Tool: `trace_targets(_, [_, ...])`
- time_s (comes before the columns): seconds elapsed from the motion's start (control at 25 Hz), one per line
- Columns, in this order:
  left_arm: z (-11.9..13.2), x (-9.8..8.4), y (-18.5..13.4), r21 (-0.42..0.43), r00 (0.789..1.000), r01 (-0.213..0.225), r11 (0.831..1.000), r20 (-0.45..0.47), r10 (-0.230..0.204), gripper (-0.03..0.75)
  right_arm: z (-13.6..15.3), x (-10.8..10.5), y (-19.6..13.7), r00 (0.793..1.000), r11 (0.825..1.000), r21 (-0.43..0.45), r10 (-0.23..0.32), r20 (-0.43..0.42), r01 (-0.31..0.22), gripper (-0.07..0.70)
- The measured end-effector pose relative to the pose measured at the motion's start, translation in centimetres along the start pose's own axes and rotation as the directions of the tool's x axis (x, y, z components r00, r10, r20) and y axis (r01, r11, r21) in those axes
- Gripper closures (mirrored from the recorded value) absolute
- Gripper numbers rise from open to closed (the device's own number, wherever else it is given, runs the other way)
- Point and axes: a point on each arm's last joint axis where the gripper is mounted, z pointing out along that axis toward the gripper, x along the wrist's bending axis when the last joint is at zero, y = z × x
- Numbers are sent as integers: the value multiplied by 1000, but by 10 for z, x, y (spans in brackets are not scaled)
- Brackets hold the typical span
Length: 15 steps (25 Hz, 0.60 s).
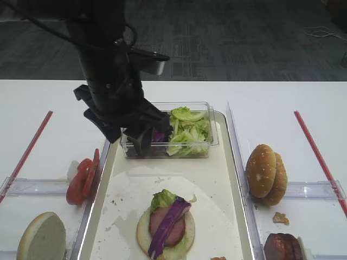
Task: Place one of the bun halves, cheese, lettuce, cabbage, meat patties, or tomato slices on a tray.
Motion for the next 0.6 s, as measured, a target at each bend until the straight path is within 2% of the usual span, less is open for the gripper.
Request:
trace_targets(0.24, [-4,60,-4,-12,989,145,989,-21,-145,259,0,0,0,1000,1000,0,0,0,0,280])
trace_targets(0.44, [-8,106,-14,-23,962,269,963,-36,-269,259,0,0,0,1000,1000,0,0,0,0,280])
trace_targets(0.6, [-12,137,-24,-30,937,343,939,-59,-344,260,0,0,0,1000,1000,0,0,0,0,281])
